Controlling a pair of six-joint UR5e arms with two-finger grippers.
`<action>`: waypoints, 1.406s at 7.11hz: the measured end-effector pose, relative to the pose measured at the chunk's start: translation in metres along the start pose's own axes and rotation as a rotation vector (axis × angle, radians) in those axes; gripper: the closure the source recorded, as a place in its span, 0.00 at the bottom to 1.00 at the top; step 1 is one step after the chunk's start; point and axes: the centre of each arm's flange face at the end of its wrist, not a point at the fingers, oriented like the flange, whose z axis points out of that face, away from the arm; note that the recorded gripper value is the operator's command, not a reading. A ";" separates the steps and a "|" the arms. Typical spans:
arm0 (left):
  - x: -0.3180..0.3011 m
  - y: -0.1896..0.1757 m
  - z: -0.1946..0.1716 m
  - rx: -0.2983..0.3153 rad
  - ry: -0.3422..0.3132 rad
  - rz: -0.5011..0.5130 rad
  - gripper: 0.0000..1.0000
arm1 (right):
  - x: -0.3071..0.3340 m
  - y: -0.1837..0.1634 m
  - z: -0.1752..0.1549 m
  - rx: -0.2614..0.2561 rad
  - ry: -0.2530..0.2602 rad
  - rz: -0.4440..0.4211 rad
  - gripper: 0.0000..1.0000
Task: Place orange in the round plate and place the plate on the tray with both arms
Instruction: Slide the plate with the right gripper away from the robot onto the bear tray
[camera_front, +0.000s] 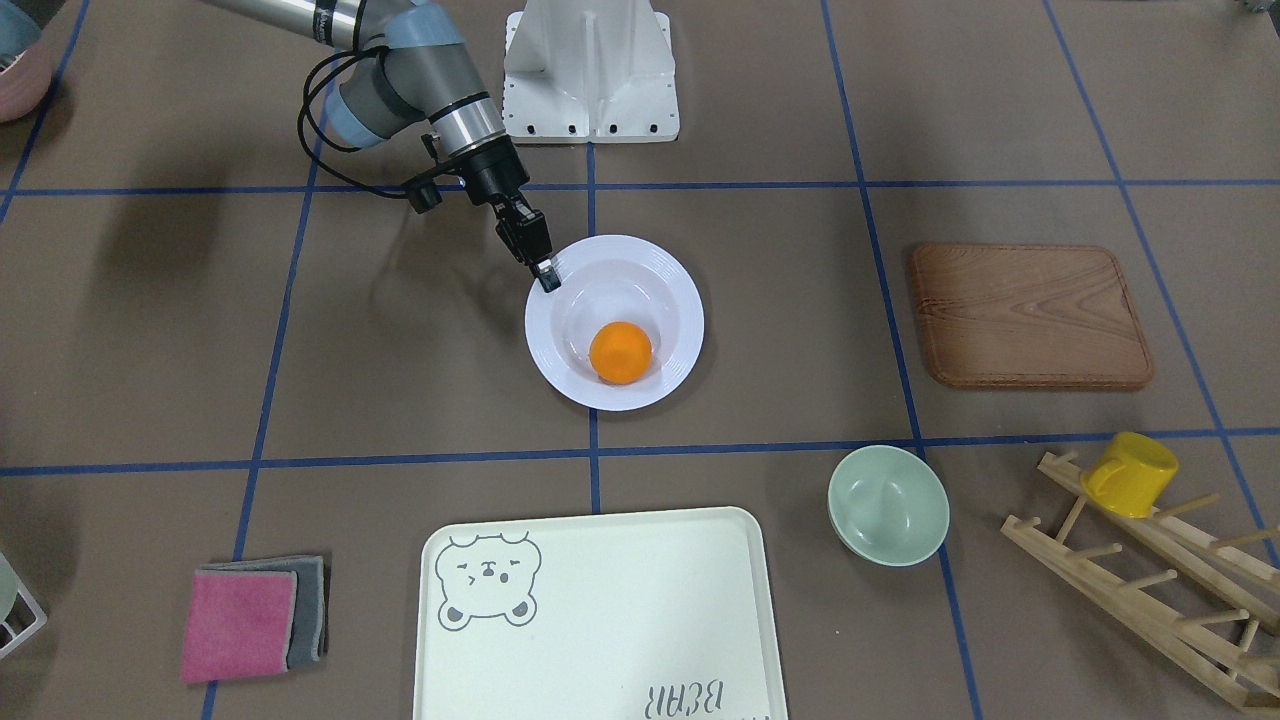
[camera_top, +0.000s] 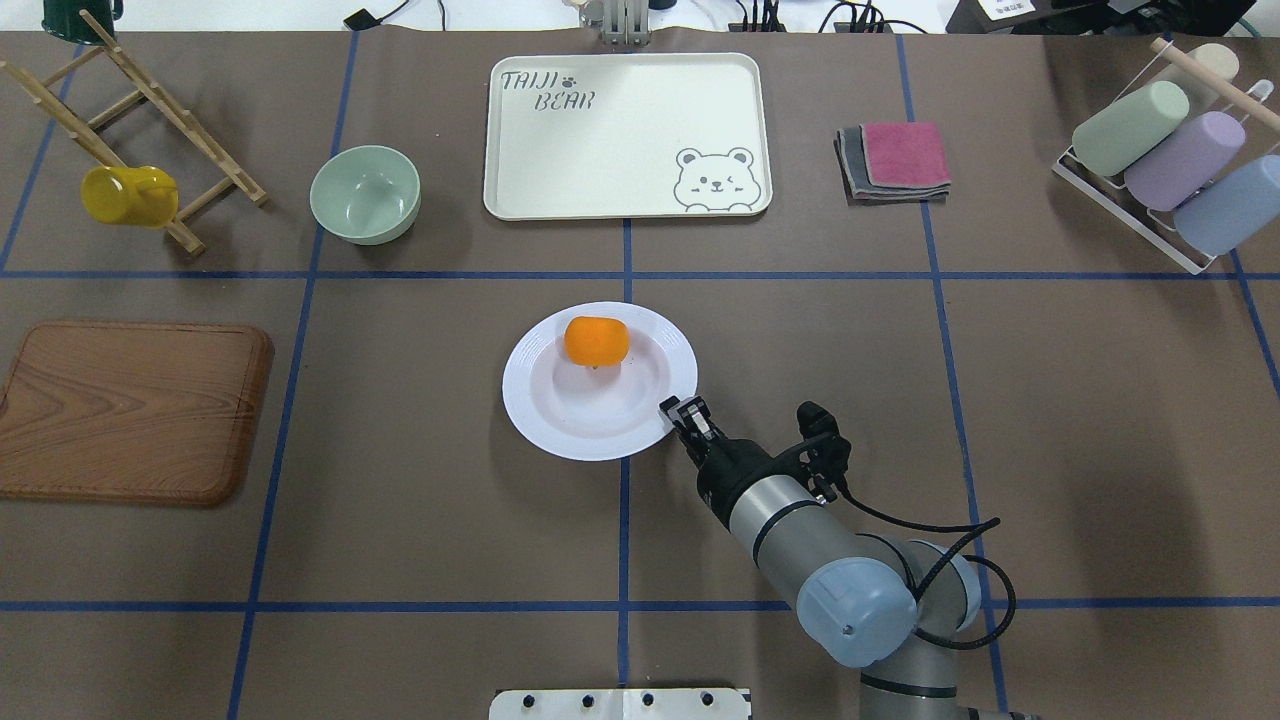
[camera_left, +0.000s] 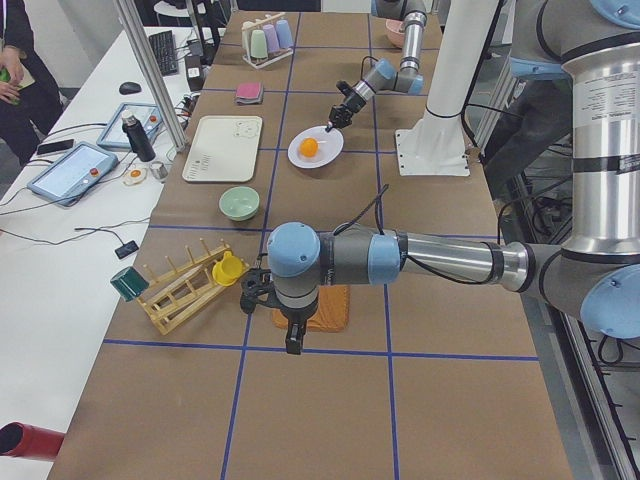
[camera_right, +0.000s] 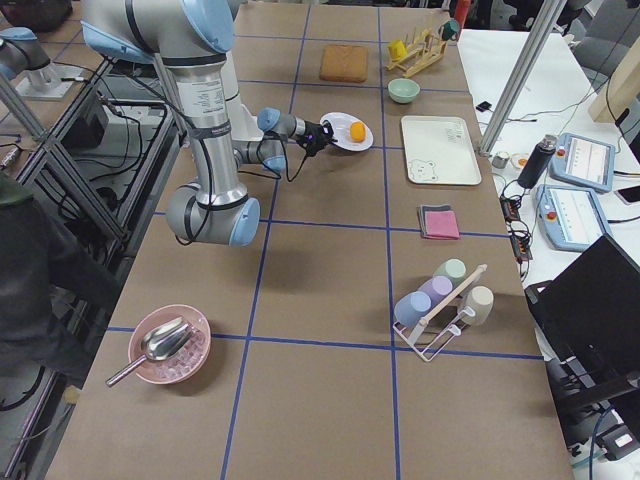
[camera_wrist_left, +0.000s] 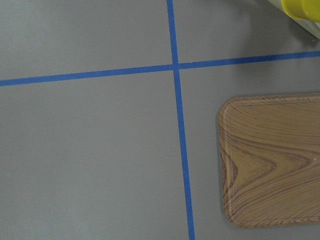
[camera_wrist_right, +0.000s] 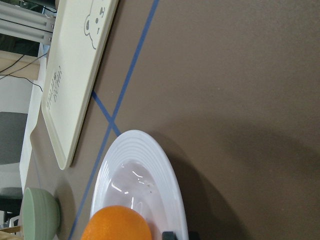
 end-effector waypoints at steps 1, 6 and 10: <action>0.001 0.000 0.000 0.001 0.006 -0.001 0.01 | -0.004 -0.003 -0.002 0.002 -0.044 0.028 1.00; 0.003 0.001 0.000 0.004 0.027 -0.006 0.01 | -0.076 -0.061 0.035 0.172 -0.261 0.072 1.00; 0.007 0.001 -0.006 0.015 0.016 -0.015 0.01 | -0.126 -0.118 0.148 0.303 -0.217 0.084 1.00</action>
